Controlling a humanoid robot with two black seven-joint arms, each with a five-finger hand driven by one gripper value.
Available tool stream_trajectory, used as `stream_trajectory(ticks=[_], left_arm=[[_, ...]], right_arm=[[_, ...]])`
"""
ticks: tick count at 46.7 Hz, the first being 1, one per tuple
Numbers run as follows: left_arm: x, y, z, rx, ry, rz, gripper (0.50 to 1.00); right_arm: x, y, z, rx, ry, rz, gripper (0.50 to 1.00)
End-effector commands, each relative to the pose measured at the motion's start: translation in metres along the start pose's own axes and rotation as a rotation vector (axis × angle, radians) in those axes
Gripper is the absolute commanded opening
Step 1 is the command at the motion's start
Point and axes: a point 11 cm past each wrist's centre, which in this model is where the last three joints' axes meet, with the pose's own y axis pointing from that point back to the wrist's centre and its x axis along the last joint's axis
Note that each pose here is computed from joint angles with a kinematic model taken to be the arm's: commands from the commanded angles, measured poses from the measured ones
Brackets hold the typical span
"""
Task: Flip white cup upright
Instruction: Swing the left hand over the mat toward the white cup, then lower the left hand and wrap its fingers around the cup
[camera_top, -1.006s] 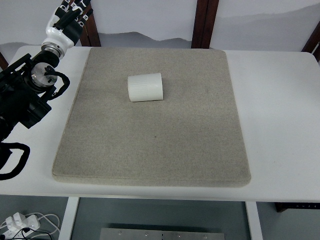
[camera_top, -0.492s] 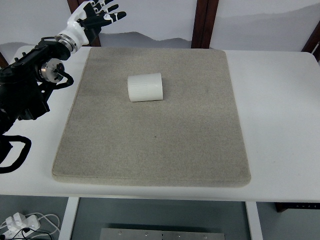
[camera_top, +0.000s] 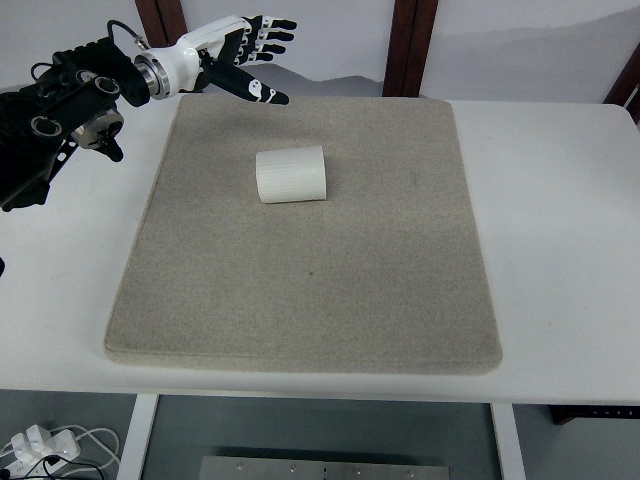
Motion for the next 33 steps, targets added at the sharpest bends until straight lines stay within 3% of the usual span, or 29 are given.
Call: stream_trajectory(ticks=[1,20,33], left_arm=[[-0.011,0.000,0.001,0.028,-0.110,-0.044,0.984],[-0.045,0.003,0.000,0.226,-0.293,-0.170,0.977],[-0.052,0.001,-0.004,0.290,-0.367,-0.210,0.977]], right_arm=[[0.000,0.000,0.000,0.000,-0.001,0.000,0.952],[0.000,0.000,0.000,0.000,0.000,0.000,0.952],[0.000,0.000,0.000,0.000,-0.001,0.000,0.952]])
